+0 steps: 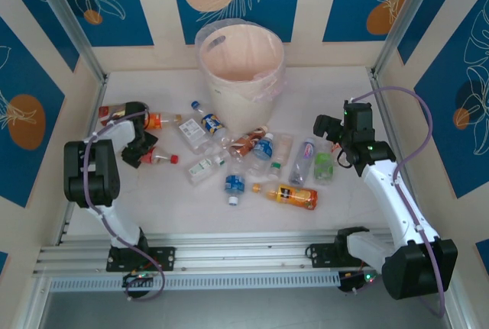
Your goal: Put the plastic bottles in the bin
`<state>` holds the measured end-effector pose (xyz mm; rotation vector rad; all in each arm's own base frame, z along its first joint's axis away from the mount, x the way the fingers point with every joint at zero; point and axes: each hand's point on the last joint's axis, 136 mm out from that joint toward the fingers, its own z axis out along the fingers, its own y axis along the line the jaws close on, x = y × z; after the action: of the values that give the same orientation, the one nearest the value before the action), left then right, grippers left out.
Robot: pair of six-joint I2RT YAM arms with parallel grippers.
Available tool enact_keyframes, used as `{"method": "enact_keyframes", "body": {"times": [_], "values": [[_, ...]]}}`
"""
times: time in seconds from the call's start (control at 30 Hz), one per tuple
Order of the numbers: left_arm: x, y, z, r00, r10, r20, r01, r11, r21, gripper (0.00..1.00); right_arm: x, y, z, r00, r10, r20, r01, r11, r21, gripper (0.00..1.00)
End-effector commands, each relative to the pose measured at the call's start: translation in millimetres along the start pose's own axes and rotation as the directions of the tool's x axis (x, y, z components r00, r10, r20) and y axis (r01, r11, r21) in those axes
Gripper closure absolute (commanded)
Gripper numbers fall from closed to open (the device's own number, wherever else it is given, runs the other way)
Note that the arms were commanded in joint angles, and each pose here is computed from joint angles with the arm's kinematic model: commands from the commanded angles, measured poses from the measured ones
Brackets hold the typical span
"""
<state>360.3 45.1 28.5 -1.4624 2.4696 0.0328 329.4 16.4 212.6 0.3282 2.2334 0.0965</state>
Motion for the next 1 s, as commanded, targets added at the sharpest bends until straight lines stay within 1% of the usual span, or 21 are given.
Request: {"method": "enact_keyframes", "body": {"times": [0.0,0.17,0.33,0.43,0.57,0.7,0.8,0.97], "values": [[-2.3,-4.3,2.5,1.000,-0.004,-0.015,0.004,1.000,0.009,0.29,-0.7,1.3,-5.8,1.000,0.003,0.015,-0.003,1.000,-0.012,0.01],[-8.0,-4.0,-9.9,1.000,0.010,0.014,-0.010,1.000,0.017,0.39,0.2,-1.1,-6.8,1.000,0.004,0.016,-0.004,1.000,0.000,0.01],[-19.3,-11.3,-40.0,0.997,0.038,0.065,-0.043,0.996,0.077,0.41,-1.4,-1.2,-9.2,1.000,0.007,0.025,-0.007,1.000,-0.002,0.01],[-24.9,-17.5,-66.3,0.993,0.064,0.099,-0.077,0.988,0.137,0.41,-1.8,0.0,-10.9,1.000,0.007,0.026,-0.007,1.000,-0.010,0.01],[-32.5,-25.7,-114.7,0.982,0.083,0.167,-0.123,0.962,0.243,0.43,-3.1,0.8,-13.5,0.999,0.012,0.033,-0.011,1.000,-0.017,0.01],[-36.0,-48.6,-176.3,0.960,0.091,0.266,-0.197,0.892,0.408,0.44,-4.7,3.1,-16.9,0.999,0.018,0.040,-0.017,0.999,-0.033,0.01],[-33.4,-73.2,-230.2,0.930,0.106,0.352,-0.284,0.815,0.506,0.44,-6.8,6.4,-21.8,0.999,0.024,0.044,-0.022,0.998,-0.054,0.01],[-19.9,-122.8,-306.4,0.876,0.129,0.465,-0.423,0.671,0.609,0.45,-12.1,13.6,-34.5,0.998,0.038,0.049,-0.033,0.995,-0.097,0.01]]}}
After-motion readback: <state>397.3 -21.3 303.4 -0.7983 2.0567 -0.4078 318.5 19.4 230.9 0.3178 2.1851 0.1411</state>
